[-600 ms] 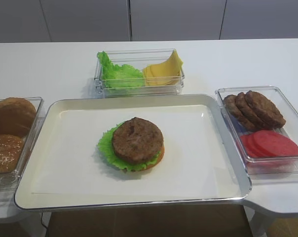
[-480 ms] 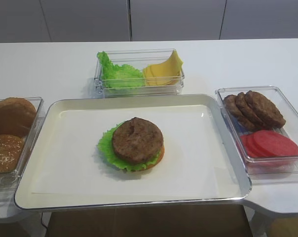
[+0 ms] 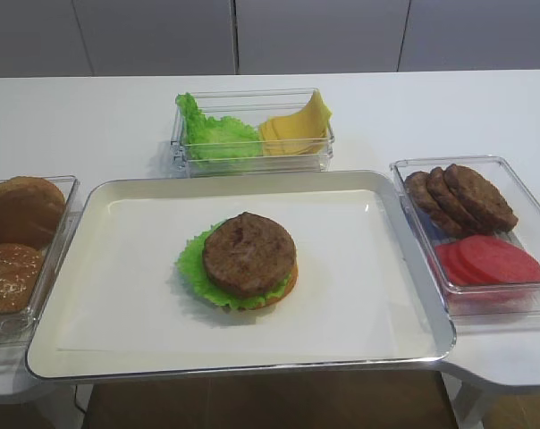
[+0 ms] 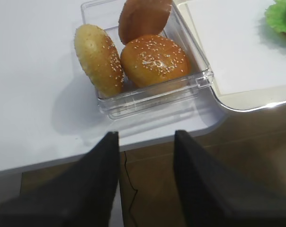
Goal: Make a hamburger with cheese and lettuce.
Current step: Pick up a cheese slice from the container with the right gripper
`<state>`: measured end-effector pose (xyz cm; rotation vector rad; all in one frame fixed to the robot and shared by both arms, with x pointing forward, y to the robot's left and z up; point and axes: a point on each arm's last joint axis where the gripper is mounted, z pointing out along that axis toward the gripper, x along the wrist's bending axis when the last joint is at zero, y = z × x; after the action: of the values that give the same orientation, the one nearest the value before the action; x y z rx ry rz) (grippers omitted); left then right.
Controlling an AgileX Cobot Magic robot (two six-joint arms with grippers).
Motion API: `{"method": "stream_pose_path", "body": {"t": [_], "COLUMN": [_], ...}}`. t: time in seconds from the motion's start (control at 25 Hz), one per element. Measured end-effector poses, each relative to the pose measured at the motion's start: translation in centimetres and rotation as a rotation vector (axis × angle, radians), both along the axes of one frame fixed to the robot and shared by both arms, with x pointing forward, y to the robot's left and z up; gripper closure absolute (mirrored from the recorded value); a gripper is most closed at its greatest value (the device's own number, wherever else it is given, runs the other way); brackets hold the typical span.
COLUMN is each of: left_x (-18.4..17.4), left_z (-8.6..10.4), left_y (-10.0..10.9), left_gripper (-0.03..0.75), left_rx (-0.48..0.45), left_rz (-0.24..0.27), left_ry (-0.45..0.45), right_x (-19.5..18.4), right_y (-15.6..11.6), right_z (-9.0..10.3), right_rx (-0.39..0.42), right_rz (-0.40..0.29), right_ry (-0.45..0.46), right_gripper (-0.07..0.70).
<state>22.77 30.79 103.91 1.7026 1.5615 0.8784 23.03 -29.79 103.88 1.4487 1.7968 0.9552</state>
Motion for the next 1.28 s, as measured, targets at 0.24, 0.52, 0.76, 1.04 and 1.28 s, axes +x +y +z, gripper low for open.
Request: {"method": "stream_pose_path", "body": {"t": [0.24, 0.52, 0.76, 1.04, 1.28], "left_x": [0.0, 0.0, 0.0, 0.0, 0.0], "left_z": [0.0, 0.0, 0.0, 0.0, 0.0], "left_y": [0.0, 0.0, 0.0, 0.0, 0.0], "left_gripper": [0.427, 0.427, 0.427, 0.427, 0.427], "left_rx": [0.0, 0.0, 0.0, 0.0, 0.0], "left_rz": [0.0, 0.0, 0.0, 0.0, 0.0], "left_ry": [0.0, 0.0, 0.0, 0.0, 0.0], "right_x": [0.0, 0.0, 0.0, 0.0, 0.0], "right_y": [0.0, 0.0, 0.0, 0.0, 0.0], "right_z": [0.0, 0.0, 0.0, 0.0, 0.0], "right_rx": [0.0, 0.0, 0.0, 0.0, 0.0], "right_rz": [0.0, 0.0, 0.0, 0.0, 0.0], "right_ry": [0.0, 0.0, 0.0, 0.0, 0.0], "right_gripper": [0.118, 0.118, 0.118, 0.118, 0.118]}}
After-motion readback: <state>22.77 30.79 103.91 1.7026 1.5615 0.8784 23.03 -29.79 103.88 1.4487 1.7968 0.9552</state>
